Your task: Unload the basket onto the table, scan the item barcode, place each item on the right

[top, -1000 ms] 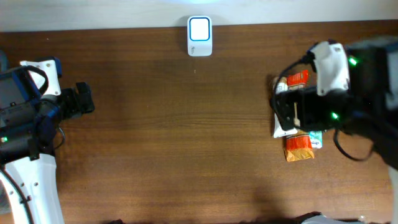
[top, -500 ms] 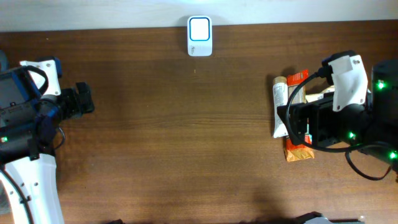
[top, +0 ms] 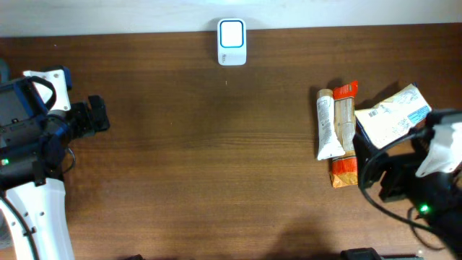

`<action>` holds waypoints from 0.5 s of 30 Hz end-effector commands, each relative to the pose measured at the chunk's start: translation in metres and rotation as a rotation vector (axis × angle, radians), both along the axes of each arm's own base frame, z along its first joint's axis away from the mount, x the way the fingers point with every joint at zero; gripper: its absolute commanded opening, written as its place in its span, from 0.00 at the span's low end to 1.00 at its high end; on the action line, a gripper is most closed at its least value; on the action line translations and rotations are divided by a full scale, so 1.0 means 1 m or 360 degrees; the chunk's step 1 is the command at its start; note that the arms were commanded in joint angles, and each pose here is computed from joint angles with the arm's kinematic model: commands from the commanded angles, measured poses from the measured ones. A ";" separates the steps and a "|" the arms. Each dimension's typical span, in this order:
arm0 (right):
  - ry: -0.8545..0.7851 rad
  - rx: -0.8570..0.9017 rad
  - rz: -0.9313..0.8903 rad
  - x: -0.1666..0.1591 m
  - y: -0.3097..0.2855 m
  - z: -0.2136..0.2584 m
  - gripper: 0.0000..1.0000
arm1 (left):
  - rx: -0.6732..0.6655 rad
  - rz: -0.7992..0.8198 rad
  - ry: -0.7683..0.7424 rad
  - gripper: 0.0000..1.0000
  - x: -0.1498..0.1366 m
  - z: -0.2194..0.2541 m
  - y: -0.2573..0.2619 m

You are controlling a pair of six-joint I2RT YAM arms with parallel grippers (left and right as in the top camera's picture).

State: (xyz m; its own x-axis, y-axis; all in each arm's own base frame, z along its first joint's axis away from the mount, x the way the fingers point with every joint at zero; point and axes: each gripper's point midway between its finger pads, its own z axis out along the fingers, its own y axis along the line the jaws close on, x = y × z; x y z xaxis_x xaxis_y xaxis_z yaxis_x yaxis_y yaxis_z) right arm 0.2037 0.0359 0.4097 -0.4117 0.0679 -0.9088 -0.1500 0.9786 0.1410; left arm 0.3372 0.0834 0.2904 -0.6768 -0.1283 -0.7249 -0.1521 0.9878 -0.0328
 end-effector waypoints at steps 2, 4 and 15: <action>-0.0128 0.0024 0.0047 -0.004 0.005 -0.042 0.99 | 0.0007 0.0014 -0.0020 0.99 -0.001 0.004 0.001; -0.0223 0.0023 0.0032 -0.007 0.003 -0.056 0.99 | 0.0007 0.0014 -0.0019 0.99 -0.001 0.004 0.001; -0.0728 -0.0149 -0.0225 0.025 -0.029 -0.137 0.99 | 0.0007 0.0014 -0.0019 0.99 -0.001 0.004 0.001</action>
